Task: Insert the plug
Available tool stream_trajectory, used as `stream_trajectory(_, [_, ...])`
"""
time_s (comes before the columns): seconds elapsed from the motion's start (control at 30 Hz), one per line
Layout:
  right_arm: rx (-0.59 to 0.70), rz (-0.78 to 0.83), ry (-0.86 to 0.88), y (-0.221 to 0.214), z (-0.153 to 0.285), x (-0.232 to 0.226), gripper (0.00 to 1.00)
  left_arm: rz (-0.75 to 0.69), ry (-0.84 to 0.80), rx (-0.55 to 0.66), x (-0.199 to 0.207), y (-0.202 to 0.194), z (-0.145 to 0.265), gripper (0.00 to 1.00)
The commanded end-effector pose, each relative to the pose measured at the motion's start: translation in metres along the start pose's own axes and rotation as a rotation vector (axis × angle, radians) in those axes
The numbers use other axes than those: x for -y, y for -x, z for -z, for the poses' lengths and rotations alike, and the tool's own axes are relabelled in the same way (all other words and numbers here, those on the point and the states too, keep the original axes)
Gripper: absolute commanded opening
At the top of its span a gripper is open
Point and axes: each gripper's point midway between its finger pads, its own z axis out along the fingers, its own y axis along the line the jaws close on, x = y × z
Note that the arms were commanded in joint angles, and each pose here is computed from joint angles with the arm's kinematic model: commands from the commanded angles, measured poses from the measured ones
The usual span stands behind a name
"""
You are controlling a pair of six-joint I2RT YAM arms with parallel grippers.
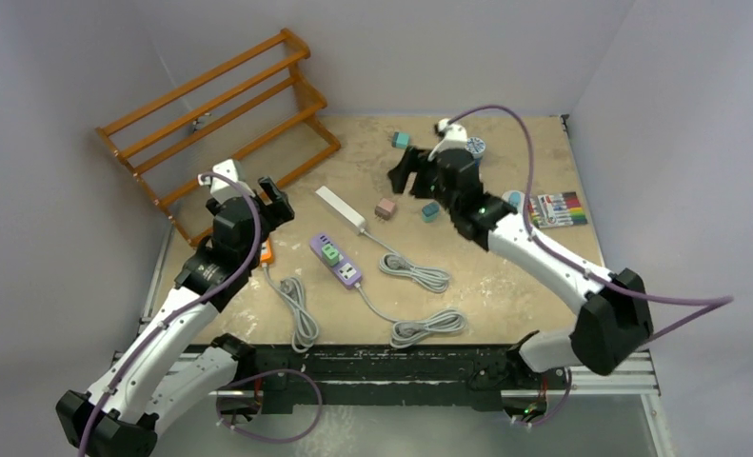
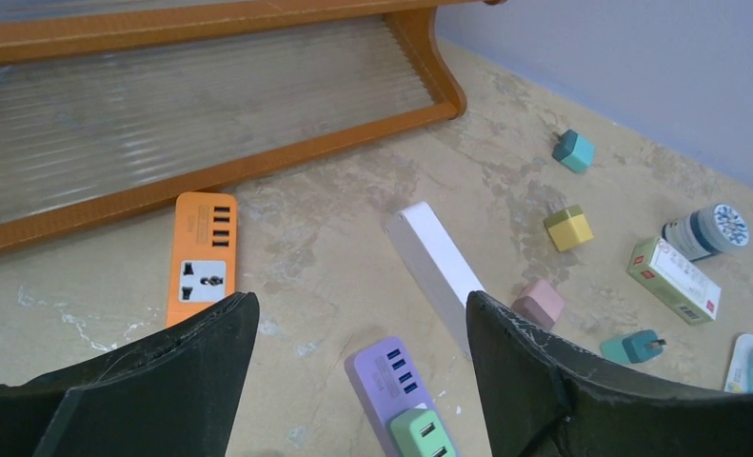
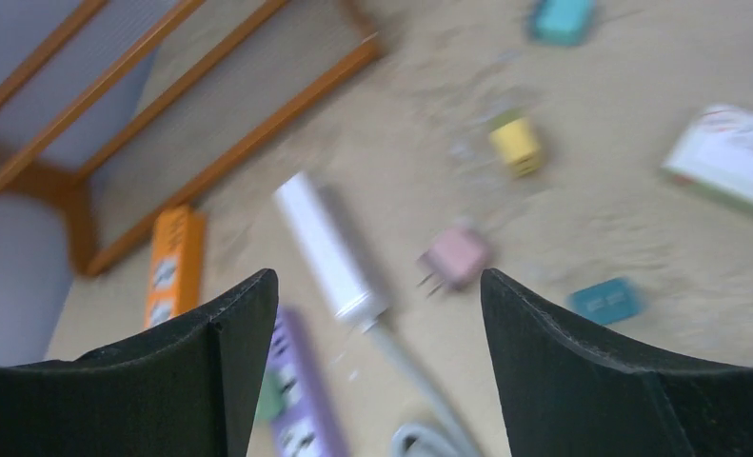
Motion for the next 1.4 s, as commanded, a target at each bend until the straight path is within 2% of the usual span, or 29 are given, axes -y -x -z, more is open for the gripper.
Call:
stream_trajectory(0.0, [-0.040, -0.019, -0.141, 0.007, -0.038, 0.059, 0.76, 0.003, -0.007, 0.036, 0.002, 0.000, -0.006, 0.80])
stream_trajectory(0.07, [-0.003, 0.021, -0.163, 0.013, -0.058, 0.070, 0.73, -0.004, -0.027, 0.032, 0.004, -0.002, -0.005, 0.80])
stream_trajectory(0.13, [-0.026, 0.047, -0.185, 0.009, -0.083, 0.085, 0.72, -0.016, -0.044, 0.021, 0.007, -0.004, -0.004, 0.79])
stream_trajectory(0.23, [-0.026, 0.129, -0.234, 0.006, -0.113, 0.104, 0.77, -0.067, -0.065, -0.021, 0.011, -0.010, -0.004, 0.77])
stream_trajectory(0.37, [-0.040, 0.194, -0.203, -0.004, -0.144, 0.112, 0.78, -0.077, -0.104, -0.039, 0.019, -0.011, -0.001, 0.77])
stream_trajectory(0.47, [-0.069, 0.220, -0.256, -0.014, -0.165, 0.128, 0.74, -0.071, -0.113, -0.033, 0.020, -0.010, 0.000, 0.79])
stream_trajectory(0.6, [-0.084, 0.252, -0.277, -0.028, -0.184, 0.141, 0.71, -0.073, -0.120, -0.034, 0.021, -0.010, 0.002, 0.79])
stream_trajectory(0.77, [-0.112, 0.263, -0.293, -0.041, -0.199, 0.150, 0.61, -0.065, -0.098, -0.023, 0.018, -0.008, 0.001, 0.79])
stream_trajectory(0.93, [-0.115, 0.273, -0.275, -0.043, -0.204, 0.149, 0.57, -0.064, -0.084, -0.023, 0.016, -0.008, 0.001, 0.79])
stream_trajectory(1.37, [-0.092, 0.299, -0.210, -0.034, -0.200, 0.136, 0.20, -0.070, -0.083, -0.020, 0.015, -0.007, 0.001, 0.75])
